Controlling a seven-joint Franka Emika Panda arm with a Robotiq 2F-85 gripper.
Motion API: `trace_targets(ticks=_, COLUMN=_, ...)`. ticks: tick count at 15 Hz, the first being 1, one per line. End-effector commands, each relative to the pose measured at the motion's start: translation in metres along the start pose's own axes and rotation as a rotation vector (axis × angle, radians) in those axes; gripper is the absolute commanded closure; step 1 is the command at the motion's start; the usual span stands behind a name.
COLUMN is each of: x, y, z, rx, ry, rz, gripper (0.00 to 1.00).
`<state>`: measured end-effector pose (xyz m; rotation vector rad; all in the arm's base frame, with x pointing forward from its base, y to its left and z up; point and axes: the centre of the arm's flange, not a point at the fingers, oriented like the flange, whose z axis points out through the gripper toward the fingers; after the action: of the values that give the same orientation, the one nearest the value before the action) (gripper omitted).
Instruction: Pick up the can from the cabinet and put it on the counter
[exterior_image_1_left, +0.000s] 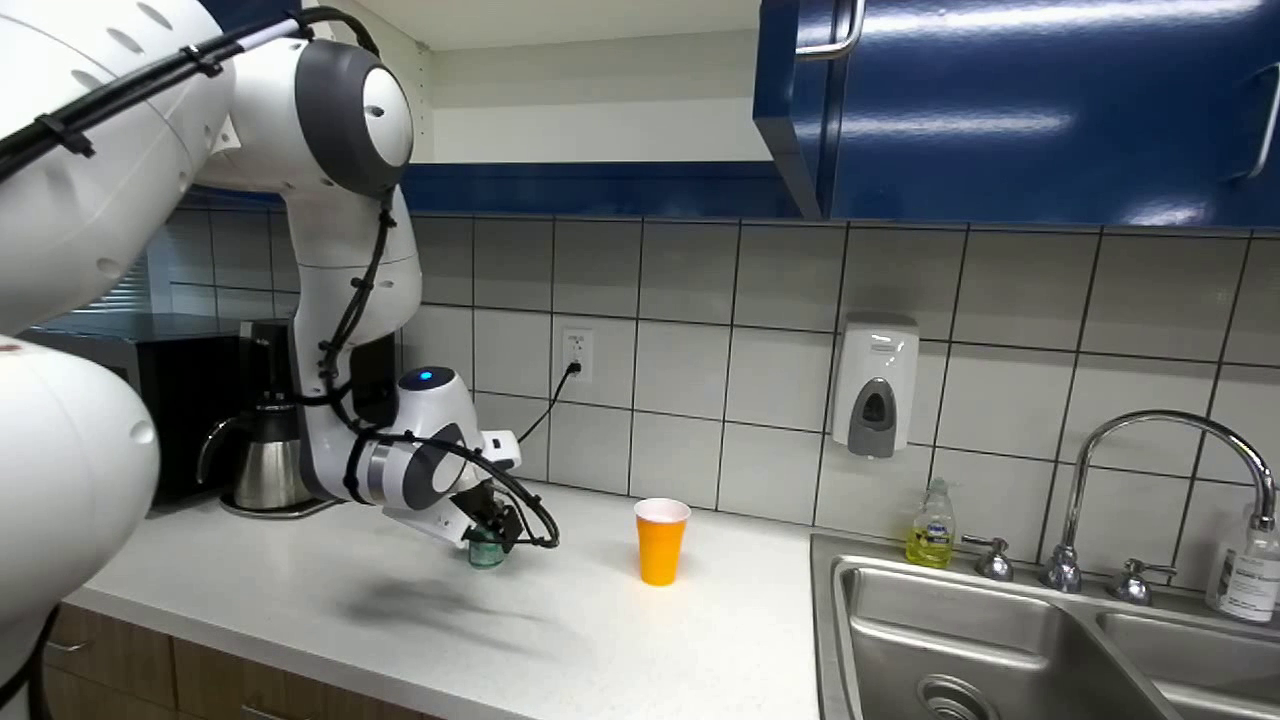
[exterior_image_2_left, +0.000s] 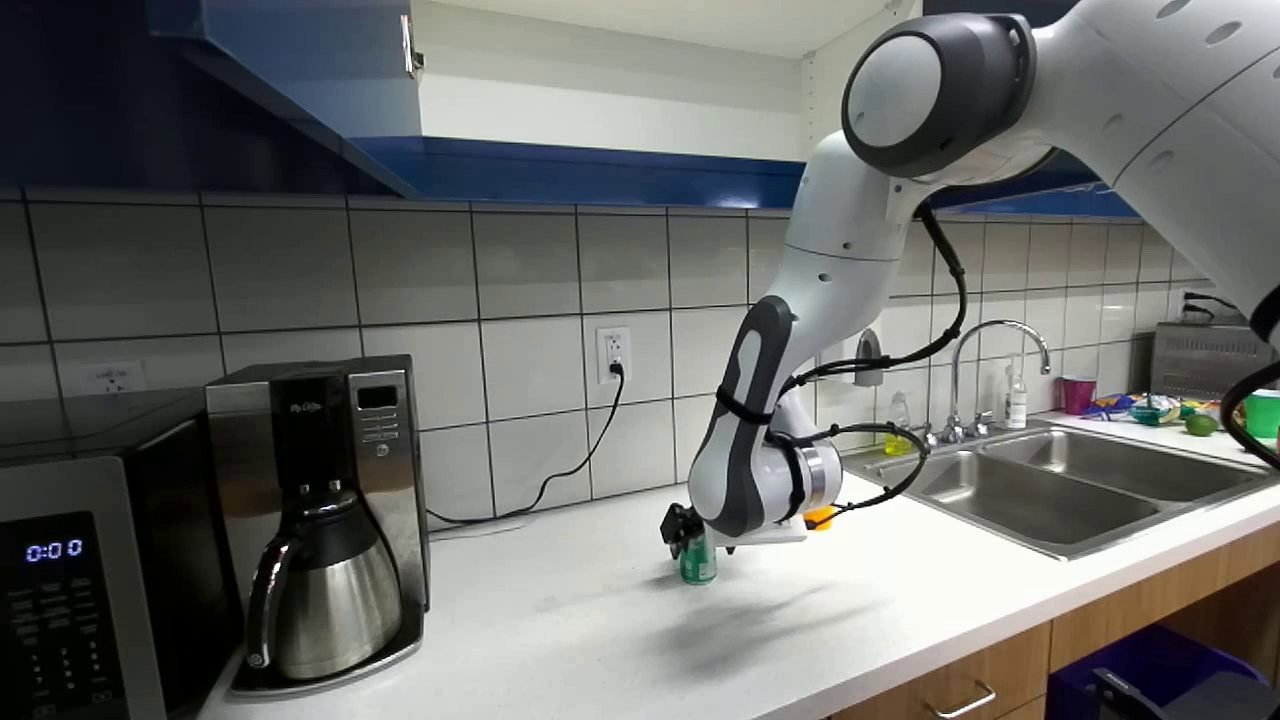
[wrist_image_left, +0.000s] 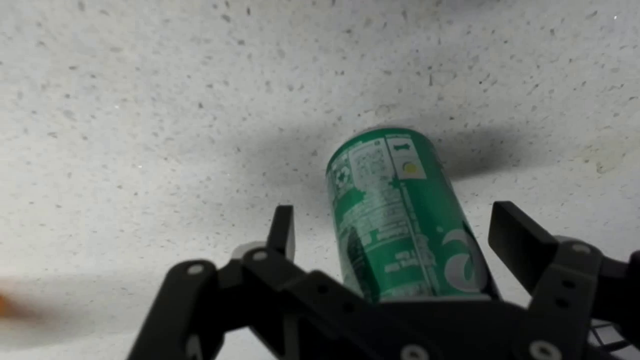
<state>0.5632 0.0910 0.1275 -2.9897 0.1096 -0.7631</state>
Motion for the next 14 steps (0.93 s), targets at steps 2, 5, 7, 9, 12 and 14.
trace_targets(ticks=2, x=0.0, y=0.007, z=-0.029, rx=0.006, ry=-0.053, rz=0.002, gripper=0.0)
trace_targets(ticks=5, x=0.001, y=0.006, z=-0.044, rx=0.006, ry=-0.057, rz=-0.005, gripper=0.0)
trace_targets(ticks=7, x=0.001, y=0.003, z=-0.055, rx=0.009, ry=-0.056, rz=-0.016, gripper=0.0)
trace_targets(ticks=9, x=0.001, y=0.001, z=-0.066, rx=0.014, ry=-0.06, rz=-0.024, gripper=0.0)
trace_targets(ticks=12, x=-0.006, y=-0.005, z=-0.08, rx=0.018, ry=-0.094, rz=-0.043, gripper=0.0)
trace_targets(ticks=14, x=-0.012, y=-0.009, z=-0.092, rx=0.018, ry=-0.135, rz=-0.06, gripper=0.0)
